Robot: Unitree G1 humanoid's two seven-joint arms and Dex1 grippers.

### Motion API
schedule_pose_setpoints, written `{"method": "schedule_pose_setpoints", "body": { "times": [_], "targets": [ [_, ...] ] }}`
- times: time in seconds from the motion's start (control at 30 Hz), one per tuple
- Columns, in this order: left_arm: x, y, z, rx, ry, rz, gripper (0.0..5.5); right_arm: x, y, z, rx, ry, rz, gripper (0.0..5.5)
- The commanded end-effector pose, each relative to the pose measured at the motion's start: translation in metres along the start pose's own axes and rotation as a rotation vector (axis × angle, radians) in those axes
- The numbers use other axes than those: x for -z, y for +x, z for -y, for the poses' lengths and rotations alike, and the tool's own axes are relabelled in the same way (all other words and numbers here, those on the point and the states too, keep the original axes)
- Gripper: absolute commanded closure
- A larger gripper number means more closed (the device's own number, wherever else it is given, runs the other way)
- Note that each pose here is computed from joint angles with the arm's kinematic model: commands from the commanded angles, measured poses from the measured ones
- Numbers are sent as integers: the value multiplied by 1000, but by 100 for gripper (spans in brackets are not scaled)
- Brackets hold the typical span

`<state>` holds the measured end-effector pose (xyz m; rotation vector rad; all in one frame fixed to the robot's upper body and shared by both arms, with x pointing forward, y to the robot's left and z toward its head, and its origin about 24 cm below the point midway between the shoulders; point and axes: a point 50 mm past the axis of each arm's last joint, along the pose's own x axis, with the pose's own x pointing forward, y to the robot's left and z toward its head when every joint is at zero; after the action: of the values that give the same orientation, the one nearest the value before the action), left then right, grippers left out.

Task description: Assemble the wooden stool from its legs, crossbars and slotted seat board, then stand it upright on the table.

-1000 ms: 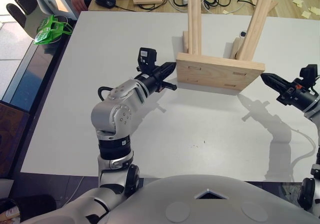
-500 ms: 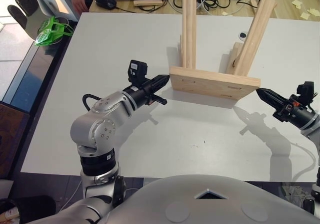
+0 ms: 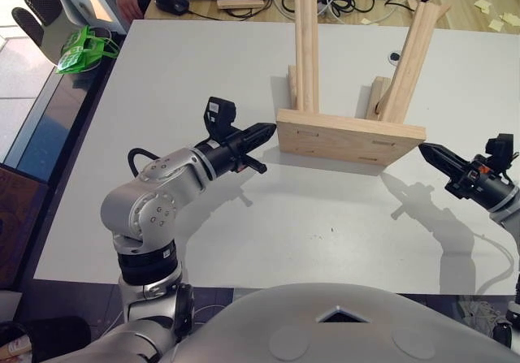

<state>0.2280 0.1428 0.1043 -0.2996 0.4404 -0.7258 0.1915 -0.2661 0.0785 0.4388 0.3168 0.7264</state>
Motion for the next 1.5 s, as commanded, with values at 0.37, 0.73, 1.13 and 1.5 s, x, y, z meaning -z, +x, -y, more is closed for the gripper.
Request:
{"method": "schedule_pose_setpoints", "body": {
  "times": [0.37,0.73,1.13,1.5],
  "targets": [
    [15,-1,-3,16,-17,-46,545,-1,2,6,8,-32,5,550],
    [16,-3,-27,-191,4,-68,545,9,-12,21,141,-73,-27,550],
    [44,36,-23,-350,-1,-206,545,13,-5,57,343,-246,-215,550],
    [52,49,-18,-384,-43,-265,545,5,10,52,257,-278,-228,550]
  ]
}}
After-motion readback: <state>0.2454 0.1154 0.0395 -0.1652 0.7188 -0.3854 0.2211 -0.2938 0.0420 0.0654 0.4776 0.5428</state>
